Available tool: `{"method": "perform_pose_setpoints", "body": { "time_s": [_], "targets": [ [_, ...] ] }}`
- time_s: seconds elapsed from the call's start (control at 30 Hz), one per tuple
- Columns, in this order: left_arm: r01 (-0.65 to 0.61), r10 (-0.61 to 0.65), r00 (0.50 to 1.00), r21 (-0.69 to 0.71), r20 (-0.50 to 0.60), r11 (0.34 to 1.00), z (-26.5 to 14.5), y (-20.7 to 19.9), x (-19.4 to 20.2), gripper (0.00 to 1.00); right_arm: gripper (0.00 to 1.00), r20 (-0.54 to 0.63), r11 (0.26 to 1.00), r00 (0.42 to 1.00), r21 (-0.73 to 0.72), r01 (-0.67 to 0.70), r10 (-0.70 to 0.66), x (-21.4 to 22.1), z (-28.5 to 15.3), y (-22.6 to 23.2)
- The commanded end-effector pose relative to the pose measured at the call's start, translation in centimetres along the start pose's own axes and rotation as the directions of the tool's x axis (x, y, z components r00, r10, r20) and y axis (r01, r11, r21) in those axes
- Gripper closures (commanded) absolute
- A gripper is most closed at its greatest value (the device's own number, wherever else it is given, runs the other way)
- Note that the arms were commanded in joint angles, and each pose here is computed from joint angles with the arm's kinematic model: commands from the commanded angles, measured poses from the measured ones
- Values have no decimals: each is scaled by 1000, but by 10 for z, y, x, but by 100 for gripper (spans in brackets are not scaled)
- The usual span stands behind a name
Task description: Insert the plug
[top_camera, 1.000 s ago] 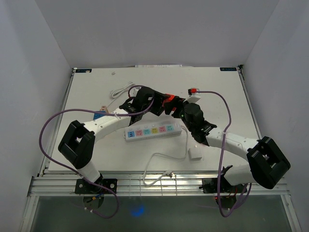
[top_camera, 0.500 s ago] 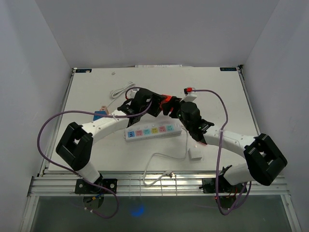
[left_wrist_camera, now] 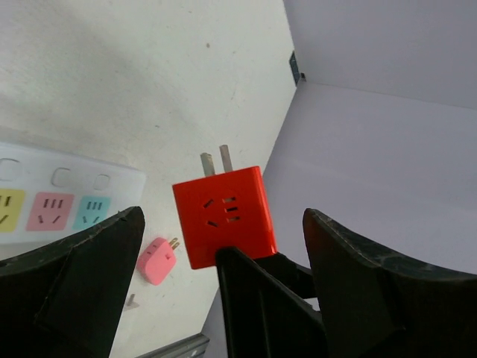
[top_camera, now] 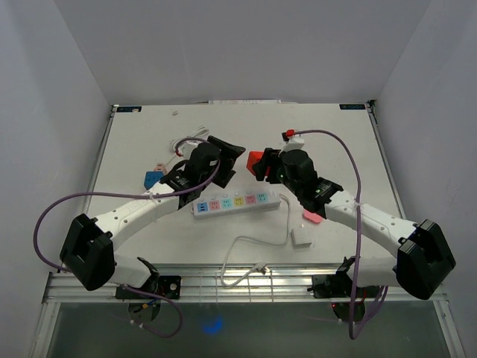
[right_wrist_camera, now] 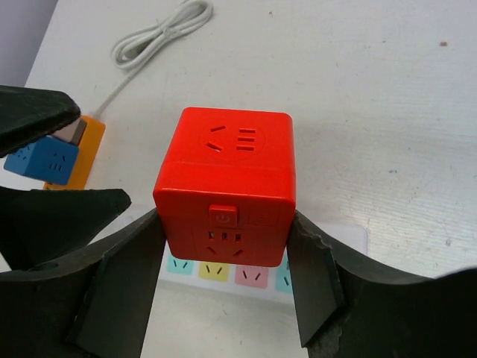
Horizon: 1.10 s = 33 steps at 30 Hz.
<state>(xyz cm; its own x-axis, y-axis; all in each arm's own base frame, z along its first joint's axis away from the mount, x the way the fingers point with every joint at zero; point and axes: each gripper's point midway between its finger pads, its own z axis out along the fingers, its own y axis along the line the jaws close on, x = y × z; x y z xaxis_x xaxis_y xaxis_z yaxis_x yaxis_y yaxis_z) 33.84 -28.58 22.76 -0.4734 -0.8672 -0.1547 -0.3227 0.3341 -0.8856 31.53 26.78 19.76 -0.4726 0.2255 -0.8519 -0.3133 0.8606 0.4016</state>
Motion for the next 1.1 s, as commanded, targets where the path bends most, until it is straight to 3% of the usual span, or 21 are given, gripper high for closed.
{"method": "perform_pose_setpoints", "body": {
  "time_s": [0.0,0.13,0.2,0.37,0.43,0.7,0.9,1.07],
  "targets": [
    [-15,15,1000,-43,14,999,-2,17,-6,2,55,14,997,1000,-74,-6,7,-29,-14,23],
    [-83,90,993,-87,79,993,-9,19,-35,2,56,-148,991,984,-107,80,-95,-20,-20,34],
    [-112,125,987,-128,99,985,-11,29,-54,2,56,-292,988,945,-91,125,-146,3,-23,27],
    [-164,176,981,-131,81,978,-18,46,-85,2,58,-426,972,874,-135,191,-231,5,-37,33],
    [-242,254,964,-126,83,962,-22,49,-88,2,59,-499,973,835,-115,201,-231,16,-43,27],
    [-377,390,915,-127,103,918,-27,62,-94,2,62,-631,965,743,-31,261,-222,32,-53,5],
    [-492,494,864,-39,96,869,-30,63,-87,2,62,-755,954,623,-9,301,-204,62,-48,-10],
    [-527,524,842,-18,130,850,-33,66,-90,2,64,-762,953,619,7,302,-191,60,-35,-10]
  ]
}}
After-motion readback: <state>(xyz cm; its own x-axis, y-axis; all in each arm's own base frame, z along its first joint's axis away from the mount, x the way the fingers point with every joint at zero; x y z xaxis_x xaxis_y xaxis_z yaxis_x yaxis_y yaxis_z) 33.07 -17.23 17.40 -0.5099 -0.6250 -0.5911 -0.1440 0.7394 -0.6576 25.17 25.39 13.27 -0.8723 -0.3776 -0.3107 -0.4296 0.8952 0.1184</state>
